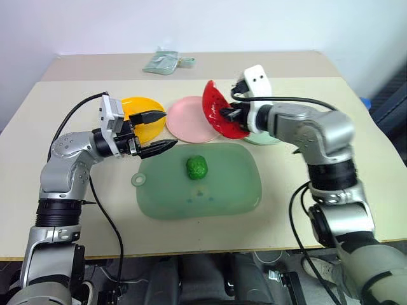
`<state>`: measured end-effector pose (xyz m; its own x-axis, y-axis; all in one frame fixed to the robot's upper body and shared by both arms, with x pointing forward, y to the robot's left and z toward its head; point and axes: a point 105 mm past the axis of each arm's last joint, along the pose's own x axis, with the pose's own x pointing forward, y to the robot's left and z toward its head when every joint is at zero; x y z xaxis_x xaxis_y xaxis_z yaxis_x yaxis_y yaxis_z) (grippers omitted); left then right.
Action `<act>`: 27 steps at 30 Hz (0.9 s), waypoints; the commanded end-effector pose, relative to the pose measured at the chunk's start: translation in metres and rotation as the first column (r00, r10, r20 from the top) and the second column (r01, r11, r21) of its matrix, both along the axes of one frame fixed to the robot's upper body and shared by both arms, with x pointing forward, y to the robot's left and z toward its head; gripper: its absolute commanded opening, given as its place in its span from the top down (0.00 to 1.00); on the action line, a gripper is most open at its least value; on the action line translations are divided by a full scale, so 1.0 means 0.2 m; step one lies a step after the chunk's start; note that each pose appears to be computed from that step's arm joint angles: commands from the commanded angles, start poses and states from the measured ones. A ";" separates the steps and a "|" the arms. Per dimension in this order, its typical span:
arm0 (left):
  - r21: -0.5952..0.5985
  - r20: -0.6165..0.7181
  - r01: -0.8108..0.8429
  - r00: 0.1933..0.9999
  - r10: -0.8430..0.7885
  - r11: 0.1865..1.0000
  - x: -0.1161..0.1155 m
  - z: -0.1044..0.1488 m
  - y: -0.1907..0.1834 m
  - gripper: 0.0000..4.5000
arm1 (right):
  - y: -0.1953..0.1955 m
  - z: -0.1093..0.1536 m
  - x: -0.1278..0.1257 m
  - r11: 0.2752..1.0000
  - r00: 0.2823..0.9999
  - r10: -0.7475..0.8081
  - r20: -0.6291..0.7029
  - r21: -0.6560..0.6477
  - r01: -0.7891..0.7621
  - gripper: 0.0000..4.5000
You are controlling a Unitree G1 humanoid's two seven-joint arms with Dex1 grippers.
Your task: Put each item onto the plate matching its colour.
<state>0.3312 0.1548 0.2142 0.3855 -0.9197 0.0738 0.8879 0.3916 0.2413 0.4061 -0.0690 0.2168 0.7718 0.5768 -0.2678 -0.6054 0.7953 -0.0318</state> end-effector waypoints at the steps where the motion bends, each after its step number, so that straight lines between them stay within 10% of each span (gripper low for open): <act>1: 0.001 0.061 -0.031 0.998 0.031 1.000 -0.01 0.05 0.04 0.00 | 0.07 0.07 0.10 1.000 0.993 0.004 0.116 0.030 -0.007 0.93; 27: 0.003 0.074 -0.097 0.993 0.097 0.995 0.00 0.01 0.12 0.00 | 0.23 0.09 0.21 0.994 0.971 0.069 0.231 0.068 -0.087 0.93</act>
<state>0.3338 0.1795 0.2019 0.4774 -0.8756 0.0729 0.8365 0.4783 0.2673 0.4509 -0.0290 0.2084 0.7684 0.6280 -0.1230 -0.6391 0.7629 -0.0977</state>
